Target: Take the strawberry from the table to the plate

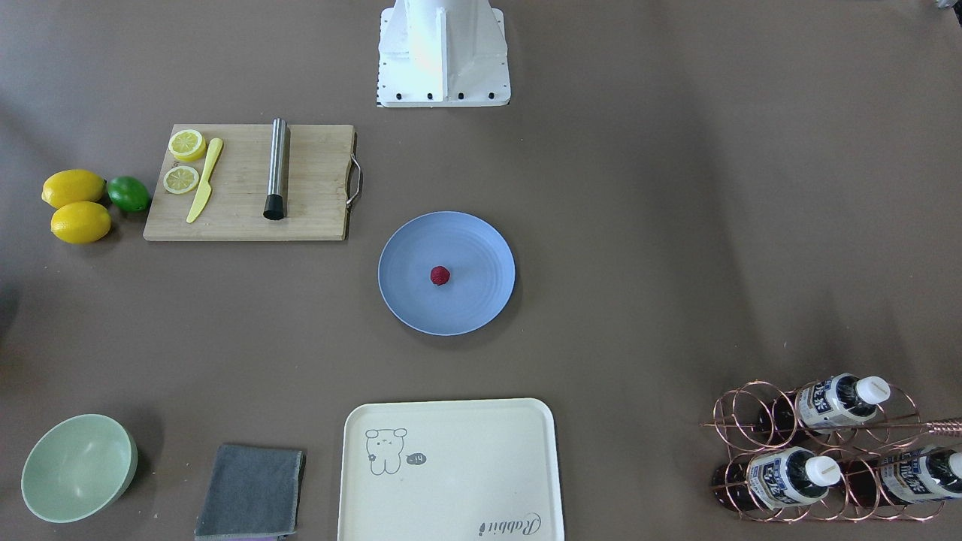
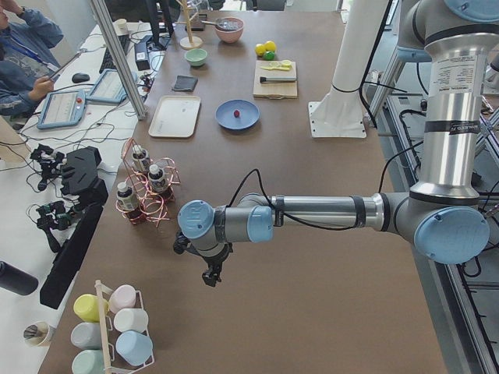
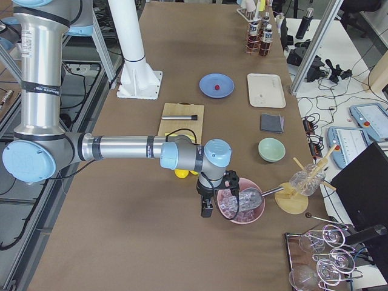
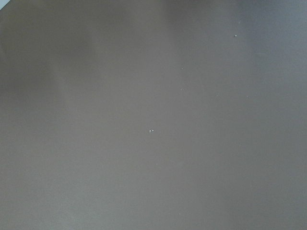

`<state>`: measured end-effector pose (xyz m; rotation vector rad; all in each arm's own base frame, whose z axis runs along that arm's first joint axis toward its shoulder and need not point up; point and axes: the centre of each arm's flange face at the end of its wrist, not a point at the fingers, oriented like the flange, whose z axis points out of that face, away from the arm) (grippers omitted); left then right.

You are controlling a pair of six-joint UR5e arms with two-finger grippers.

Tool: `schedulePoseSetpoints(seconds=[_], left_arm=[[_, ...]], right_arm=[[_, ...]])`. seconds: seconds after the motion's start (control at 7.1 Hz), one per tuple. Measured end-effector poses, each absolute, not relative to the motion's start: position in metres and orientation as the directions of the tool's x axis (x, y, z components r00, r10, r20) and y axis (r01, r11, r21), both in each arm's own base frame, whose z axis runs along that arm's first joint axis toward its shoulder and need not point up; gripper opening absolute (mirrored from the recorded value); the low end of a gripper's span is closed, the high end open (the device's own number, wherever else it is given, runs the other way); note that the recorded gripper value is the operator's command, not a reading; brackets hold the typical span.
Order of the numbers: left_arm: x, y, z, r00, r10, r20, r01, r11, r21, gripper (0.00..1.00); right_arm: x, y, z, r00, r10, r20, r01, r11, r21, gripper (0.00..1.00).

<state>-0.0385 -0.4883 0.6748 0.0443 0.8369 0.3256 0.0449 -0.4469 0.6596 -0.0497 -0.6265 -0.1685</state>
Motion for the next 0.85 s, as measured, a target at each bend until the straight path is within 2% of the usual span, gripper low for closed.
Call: schedulePoseSetpoints(seconds=[0.85], left_arm=[[-0.0387, -0.4838, 0.6770, 0.620, 0.301, -0.724, -0.267, 0.949, 0.165, 0.98]], right_arm=[[0.0448, -0.4470, 0.6589, 0.796, -0.143, 0.588, 0.172, 0.985, 0.006, 1.00]])
